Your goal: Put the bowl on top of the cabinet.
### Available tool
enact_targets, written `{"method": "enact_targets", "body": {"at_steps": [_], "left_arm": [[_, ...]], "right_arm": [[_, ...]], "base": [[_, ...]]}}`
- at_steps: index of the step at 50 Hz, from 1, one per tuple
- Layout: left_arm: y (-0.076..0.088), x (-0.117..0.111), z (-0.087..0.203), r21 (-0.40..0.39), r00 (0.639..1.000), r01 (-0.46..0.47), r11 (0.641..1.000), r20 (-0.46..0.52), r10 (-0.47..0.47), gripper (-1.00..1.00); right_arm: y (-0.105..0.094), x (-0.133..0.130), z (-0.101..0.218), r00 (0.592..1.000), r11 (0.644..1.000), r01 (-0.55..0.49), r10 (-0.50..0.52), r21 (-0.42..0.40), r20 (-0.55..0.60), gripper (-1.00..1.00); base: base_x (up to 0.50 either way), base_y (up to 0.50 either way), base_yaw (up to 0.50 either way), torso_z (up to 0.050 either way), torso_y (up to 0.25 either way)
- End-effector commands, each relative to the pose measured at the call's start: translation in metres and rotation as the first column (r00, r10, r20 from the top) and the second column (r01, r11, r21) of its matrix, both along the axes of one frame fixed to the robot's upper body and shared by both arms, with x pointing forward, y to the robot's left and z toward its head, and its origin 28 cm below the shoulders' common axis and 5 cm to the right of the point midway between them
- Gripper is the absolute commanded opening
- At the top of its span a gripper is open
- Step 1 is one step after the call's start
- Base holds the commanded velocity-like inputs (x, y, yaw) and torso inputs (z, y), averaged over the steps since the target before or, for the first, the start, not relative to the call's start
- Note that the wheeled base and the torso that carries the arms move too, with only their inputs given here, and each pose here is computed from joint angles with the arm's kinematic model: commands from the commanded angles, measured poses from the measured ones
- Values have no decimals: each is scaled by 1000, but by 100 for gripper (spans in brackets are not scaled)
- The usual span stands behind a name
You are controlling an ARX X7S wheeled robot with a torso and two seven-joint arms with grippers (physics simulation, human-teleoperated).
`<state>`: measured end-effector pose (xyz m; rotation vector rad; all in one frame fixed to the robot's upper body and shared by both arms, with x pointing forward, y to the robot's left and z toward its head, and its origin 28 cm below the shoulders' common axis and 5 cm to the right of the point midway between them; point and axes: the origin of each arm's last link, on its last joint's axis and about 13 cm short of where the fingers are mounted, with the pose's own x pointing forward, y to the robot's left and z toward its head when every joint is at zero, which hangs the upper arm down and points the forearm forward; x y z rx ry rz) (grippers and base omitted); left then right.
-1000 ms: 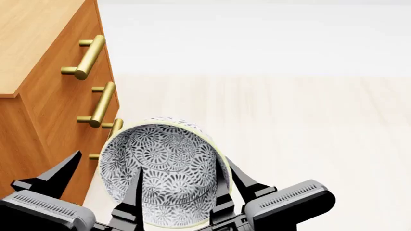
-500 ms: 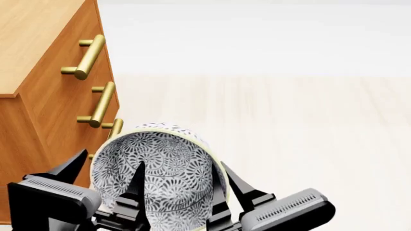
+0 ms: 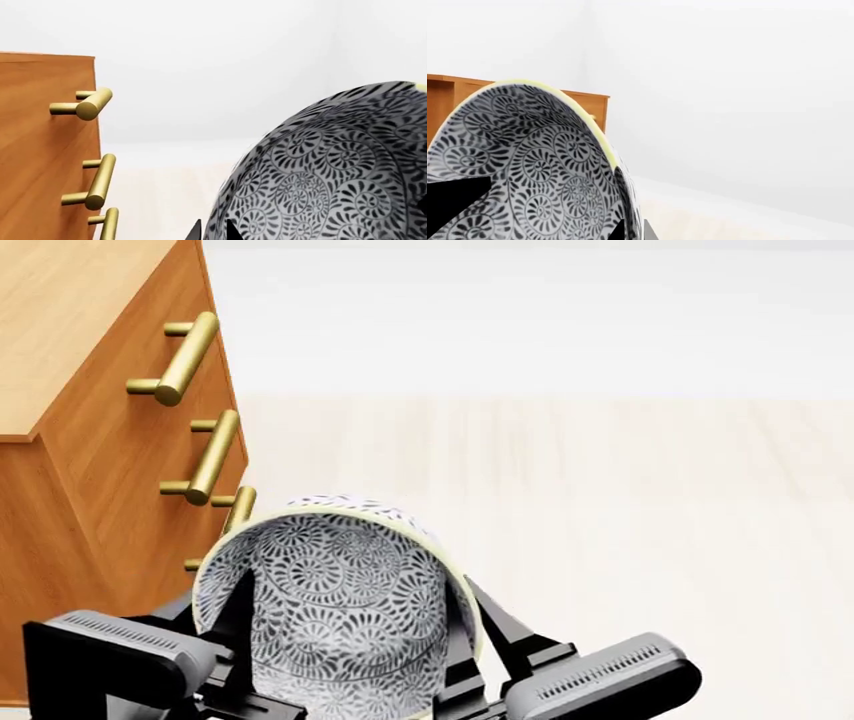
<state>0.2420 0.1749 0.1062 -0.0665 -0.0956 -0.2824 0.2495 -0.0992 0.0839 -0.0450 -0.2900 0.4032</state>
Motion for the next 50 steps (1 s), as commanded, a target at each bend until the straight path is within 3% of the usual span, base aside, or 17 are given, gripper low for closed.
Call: {"method": "enact_targets", "body": {"at_steps": [1, 18, 28, 29, 50], "left_arm": [[0, -1, 0, -3, 1000, 6, 1000, -3, -6, -100], [-2, -6, 0, -34, 996, 84, 996, -1, -85, -100], [-3, -5, -1, -10, 998, 56, 998, -18, -56, -100], [-3, -5, -1, -9, 998, 55, 998, -19, -55, -100], [-3, -4, -1, -7, 998, 53, 999, -36, -53, -100]], "right_arm": [[0, 1, 2, 1000, 1000, 5, -5, 0, 13, -100], [-1, 1, 2, 1000, 1000, 14, -14, 0, 9, -100], [-1, 4, 2, 999, 999, 34, -34, -9, -31, -100], [-1, 3, 2, 999, 999, 30, -31, -10, -35, 100], [-3, 3, 6, 996, 997, 72, -73, -21, -56, 100]], "base": [[0, 0, 0, 0, 10], [0, 0, 0, 0, 0], [0, 0, 0, 1, 0], [0, 0, 0, 0, 10], [0, 0, 0, 0, 0]]}}
